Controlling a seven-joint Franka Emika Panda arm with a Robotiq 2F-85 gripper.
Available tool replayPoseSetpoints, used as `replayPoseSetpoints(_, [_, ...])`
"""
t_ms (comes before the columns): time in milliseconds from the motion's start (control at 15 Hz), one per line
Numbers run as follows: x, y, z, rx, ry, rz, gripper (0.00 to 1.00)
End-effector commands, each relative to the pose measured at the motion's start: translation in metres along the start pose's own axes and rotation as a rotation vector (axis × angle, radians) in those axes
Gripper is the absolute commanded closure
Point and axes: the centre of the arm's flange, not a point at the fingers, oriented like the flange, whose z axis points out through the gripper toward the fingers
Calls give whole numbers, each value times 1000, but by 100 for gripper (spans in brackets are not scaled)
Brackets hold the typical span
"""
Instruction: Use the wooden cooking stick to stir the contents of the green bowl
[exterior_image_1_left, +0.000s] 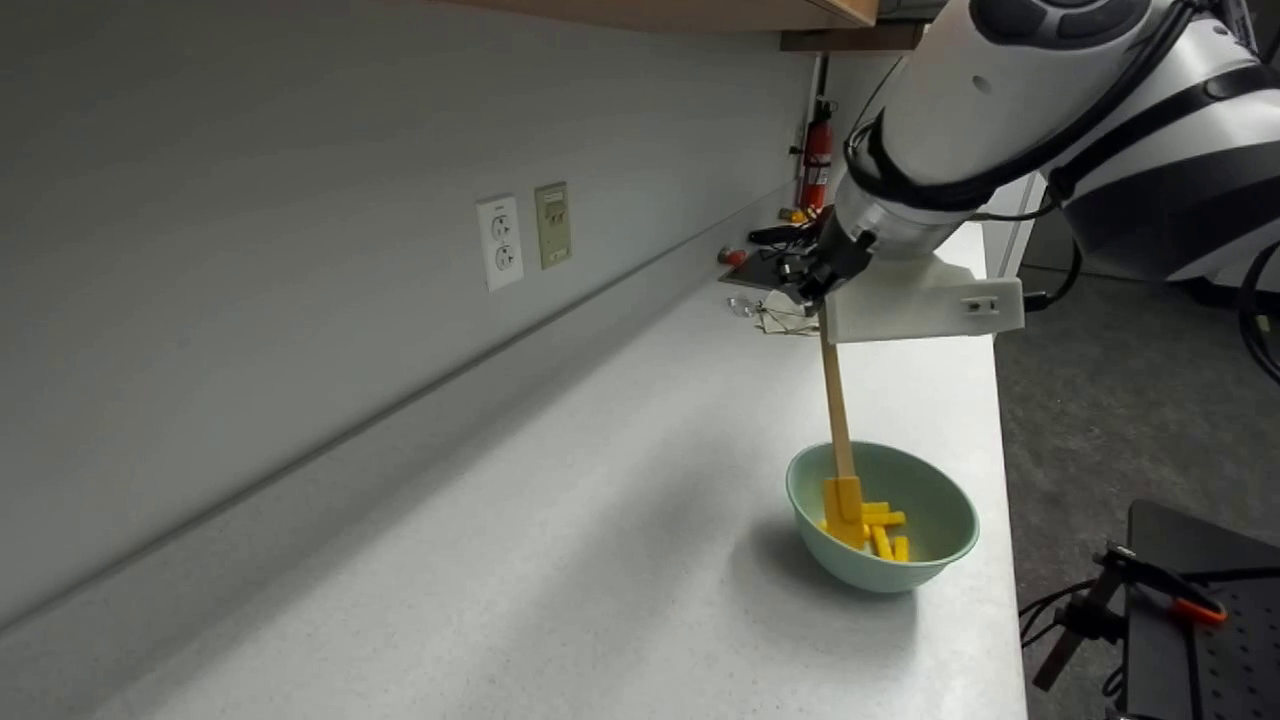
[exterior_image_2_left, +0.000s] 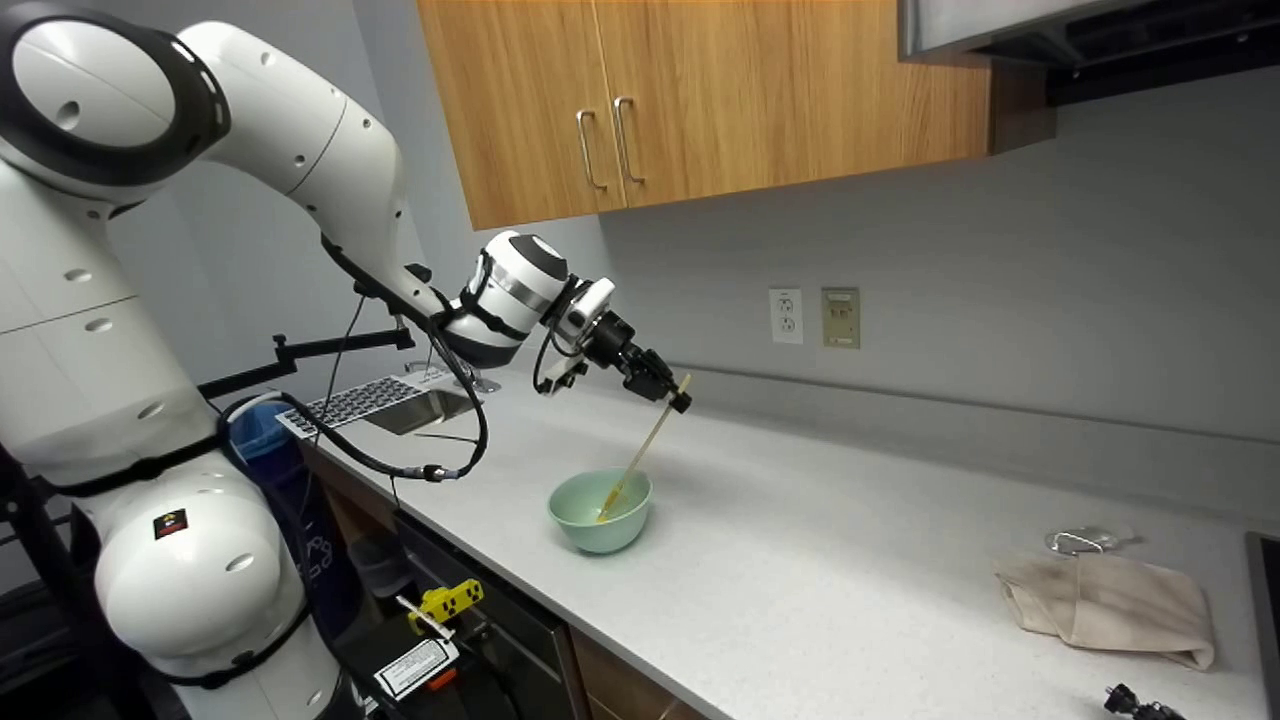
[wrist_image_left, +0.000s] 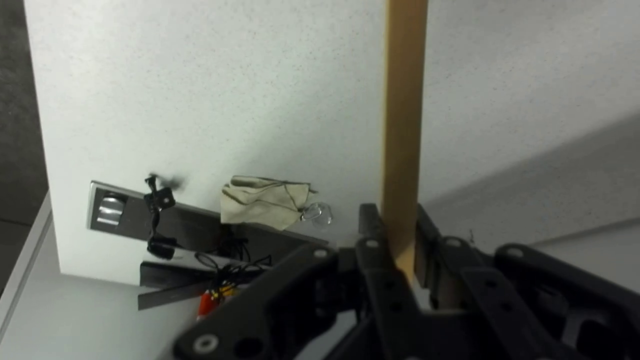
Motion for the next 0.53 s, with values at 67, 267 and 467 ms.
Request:
replayPoseSetpoints(67, [9,0,-2,30,-107,38,96])
replayPoseSetpoints(267, [1,-1,6,-5,-73,32,96])
replayPoseSetpoints(467, [-2,0,15,-34,-42,28,96])
